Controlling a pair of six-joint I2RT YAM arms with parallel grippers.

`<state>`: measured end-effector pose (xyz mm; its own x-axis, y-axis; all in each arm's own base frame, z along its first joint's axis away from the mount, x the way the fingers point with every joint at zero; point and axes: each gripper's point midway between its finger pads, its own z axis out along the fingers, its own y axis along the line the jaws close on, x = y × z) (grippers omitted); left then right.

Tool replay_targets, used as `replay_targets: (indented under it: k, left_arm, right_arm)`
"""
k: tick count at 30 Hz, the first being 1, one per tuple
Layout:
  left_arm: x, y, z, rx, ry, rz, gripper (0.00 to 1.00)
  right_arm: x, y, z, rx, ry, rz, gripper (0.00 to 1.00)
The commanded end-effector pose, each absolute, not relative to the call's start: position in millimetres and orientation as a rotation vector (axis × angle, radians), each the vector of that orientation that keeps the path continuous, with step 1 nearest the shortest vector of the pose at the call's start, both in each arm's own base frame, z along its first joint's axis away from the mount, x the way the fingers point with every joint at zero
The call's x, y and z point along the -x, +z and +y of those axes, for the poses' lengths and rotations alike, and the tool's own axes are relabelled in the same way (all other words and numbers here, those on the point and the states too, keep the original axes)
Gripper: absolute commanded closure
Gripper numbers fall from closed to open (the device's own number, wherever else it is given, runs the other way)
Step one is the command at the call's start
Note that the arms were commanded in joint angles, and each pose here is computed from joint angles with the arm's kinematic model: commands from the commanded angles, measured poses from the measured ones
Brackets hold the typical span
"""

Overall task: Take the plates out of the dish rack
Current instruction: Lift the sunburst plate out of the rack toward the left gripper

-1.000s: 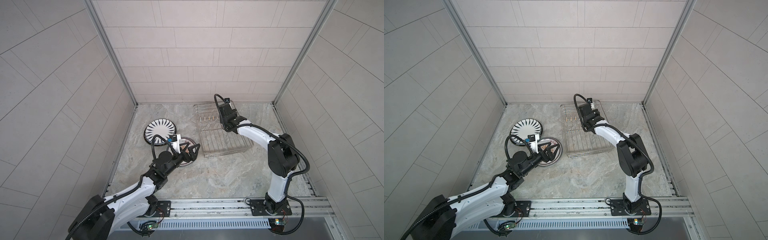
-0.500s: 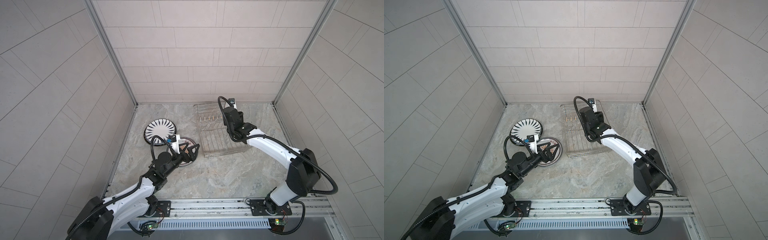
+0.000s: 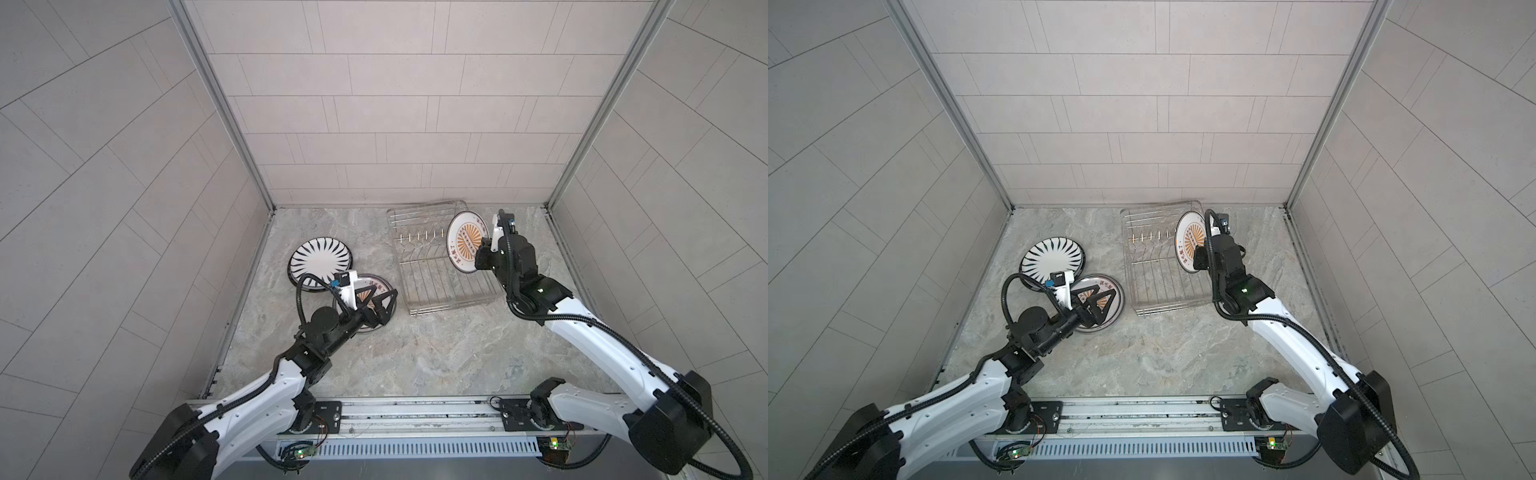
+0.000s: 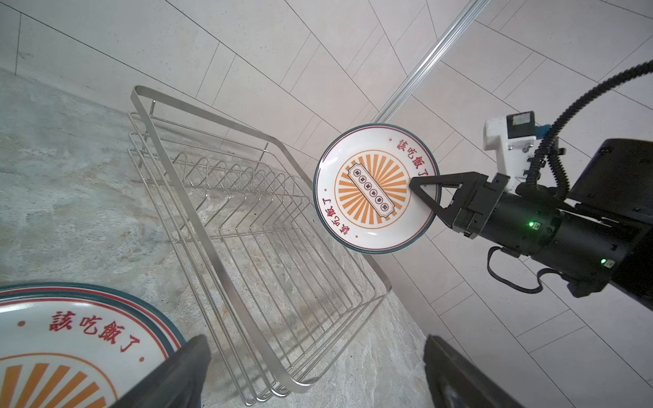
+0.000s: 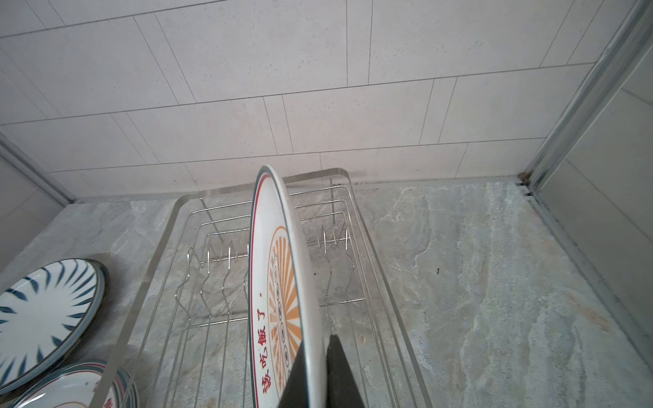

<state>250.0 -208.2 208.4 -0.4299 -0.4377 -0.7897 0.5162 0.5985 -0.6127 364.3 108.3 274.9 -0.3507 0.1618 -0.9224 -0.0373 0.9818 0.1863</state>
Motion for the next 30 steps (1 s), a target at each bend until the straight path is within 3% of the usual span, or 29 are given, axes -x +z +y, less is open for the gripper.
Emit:
replay_targets:
  k: [1, 10, 17, 26, 30]
  left_arm:
    - [-245, 207, -208, -0.073, -1.077, 1.706, 0.0]
    - [-240, 212, -215, -0.098, -1.127, 1.699, 0.0]
    - [-245, 213, -213, 0.0, -1.2, 1.661, 0.04]
    - [-247, 219, -218, 0.008, -1.239, 1.64, 0.22]
    - [-248, 218, -216, 0.032, -1.246, 1.646, 0.41]
  right_arm:
    - [-353, 298, 140, -0.029, 0.519, 1.86, 0.9]
    - [-326, 301, 193, 0.102, 0.977, 1.817, 0.91]
    - [-313, 295, 222, 0.158, 1.164, 1.802, 0.91]
    - [-294, 283, 250, 0.251, 1.209, 1.817, 0.91]
    - [-292, 282, 250, 0.253, 1.199, 1.804, 0.91]
